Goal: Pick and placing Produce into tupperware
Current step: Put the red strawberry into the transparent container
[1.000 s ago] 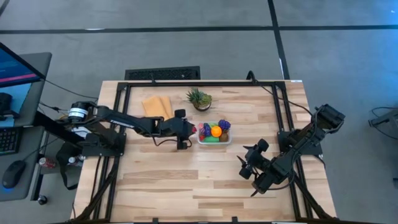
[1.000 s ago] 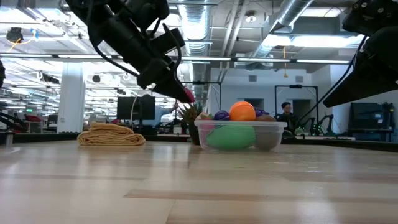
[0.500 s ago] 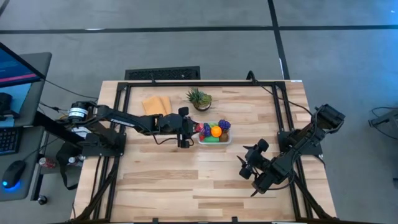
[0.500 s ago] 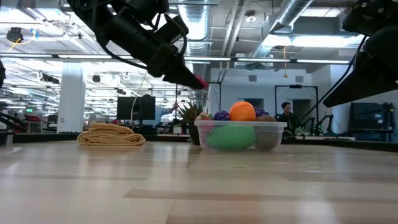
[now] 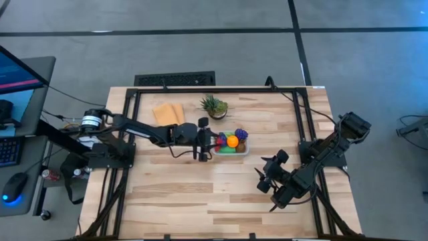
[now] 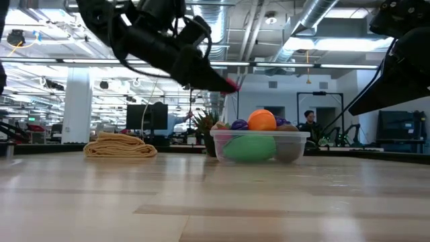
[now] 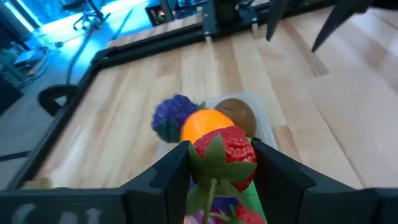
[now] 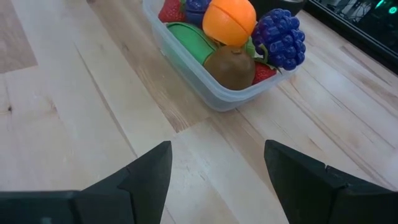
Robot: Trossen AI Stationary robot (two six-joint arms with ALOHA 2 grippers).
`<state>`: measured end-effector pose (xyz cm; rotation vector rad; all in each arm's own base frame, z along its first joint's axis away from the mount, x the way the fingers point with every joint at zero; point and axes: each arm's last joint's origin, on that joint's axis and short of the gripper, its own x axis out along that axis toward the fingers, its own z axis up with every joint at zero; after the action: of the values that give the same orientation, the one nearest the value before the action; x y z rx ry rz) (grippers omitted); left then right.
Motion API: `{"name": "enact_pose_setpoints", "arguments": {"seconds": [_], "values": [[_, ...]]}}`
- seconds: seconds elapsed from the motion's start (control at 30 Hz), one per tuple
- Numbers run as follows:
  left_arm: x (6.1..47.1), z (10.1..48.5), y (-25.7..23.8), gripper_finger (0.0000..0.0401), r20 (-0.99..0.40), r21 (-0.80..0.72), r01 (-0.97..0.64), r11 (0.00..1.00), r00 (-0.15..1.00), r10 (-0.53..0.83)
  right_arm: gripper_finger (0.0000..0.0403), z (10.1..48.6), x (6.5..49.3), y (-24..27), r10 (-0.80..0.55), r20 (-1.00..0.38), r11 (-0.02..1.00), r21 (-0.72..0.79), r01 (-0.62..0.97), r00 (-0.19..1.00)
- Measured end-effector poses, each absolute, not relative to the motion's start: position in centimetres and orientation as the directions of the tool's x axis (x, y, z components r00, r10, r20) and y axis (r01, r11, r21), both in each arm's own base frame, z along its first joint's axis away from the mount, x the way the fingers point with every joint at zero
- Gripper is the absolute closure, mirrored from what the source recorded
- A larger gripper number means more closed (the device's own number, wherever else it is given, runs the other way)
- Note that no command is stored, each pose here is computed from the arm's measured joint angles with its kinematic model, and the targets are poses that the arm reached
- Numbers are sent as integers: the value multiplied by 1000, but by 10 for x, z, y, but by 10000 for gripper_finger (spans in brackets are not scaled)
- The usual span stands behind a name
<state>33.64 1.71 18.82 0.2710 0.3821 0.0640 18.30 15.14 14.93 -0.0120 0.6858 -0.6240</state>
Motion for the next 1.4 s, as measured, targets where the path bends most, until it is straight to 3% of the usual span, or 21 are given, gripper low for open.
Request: {"name": "enact_pose_setpoints", "arguments": {"seconds": [0.43,1.4], "values": [[360,177,9,257,-355,273,37,961,933,65,152,149,183,151,-542,-588,821,-216,529,600],[363,160,0,257,-401,227,67,972,916,30,152,149,184,152,-538,-587,822,-207,531,604]]}}
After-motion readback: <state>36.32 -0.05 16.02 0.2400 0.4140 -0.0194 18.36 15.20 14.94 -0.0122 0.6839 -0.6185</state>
